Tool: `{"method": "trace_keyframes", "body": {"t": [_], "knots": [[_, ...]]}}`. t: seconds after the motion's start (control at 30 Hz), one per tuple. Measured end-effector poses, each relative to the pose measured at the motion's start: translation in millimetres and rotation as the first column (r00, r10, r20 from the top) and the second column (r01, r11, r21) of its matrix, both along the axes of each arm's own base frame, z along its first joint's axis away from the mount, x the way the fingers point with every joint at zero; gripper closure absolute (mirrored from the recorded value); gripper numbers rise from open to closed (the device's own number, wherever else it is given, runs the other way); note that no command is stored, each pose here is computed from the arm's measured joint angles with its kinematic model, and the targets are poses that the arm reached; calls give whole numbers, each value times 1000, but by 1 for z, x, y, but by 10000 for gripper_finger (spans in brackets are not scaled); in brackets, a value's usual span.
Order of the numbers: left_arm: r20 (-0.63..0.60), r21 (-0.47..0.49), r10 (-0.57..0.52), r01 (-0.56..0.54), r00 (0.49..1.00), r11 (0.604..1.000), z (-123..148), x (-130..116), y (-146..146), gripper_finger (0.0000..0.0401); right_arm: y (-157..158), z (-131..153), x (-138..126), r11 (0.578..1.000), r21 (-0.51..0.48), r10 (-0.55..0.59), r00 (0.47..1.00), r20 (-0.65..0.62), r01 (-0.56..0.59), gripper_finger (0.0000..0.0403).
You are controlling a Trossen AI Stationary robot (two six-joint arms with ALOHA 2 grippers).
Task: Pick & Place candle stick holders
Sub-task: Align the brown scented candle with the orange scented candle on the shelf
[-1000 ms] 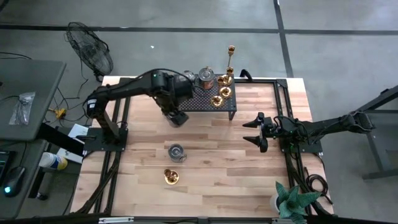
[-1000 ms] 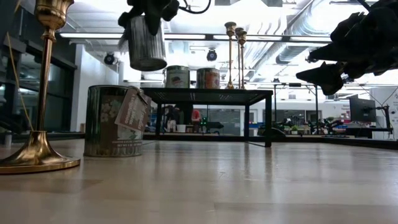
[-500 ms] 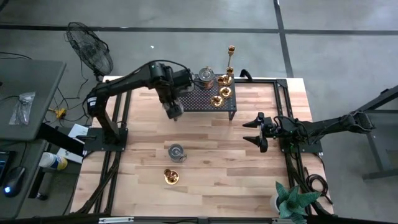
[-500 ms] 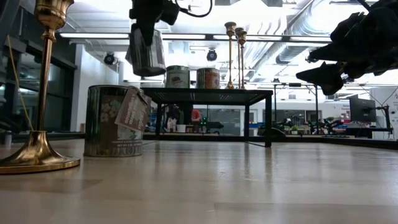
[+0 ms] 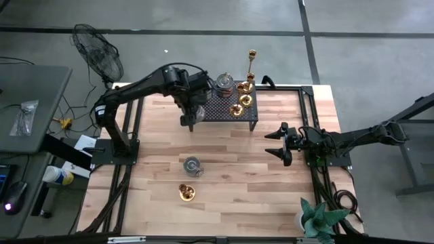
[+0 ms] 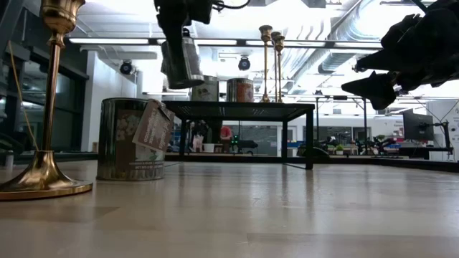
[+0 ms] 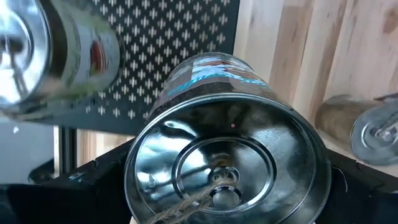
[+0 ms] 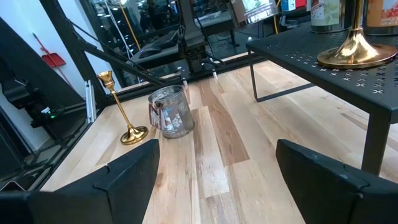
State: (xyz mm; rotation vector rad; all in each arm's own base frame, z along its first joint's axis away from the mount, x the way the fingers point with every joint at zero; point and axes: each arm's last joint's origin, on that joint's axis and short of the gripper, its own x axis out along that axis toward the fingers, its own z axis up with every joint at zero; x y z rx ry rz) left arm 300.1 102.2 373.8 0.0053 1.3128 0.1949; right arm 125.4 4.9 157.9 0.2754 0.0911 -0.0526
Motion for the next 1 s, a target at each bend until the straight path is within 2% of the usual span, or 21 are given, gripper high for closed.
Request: {"method": "trace_keyframes", "body": {"t": [0.3, 0.5, 0.8, 1.0], "knots": [[-23, -18, -6, 5, 1000, 1000, -16, 16, 4, 52, 0, 0, 0, 1000, 0, 0, 1000, 0, 0, 87], [25, 1, -5, 5, 1000, 1000, -5, 18, 5, 52, 0, 0, 0, 1000, 0, 0, 1000, 0, 0, 87], [60, -2, 25, -25, 998, 1000, 7, 45, 19, 51, 0, 0, 0, 1000, 0, 0, 1000, 0, 0, 87], [7, 0, 40, -40, 999, 999, -2, 59, 25, 51, 0, 0, 0, 1000, 0, 0, 1000, 0, 0, 87]]}}
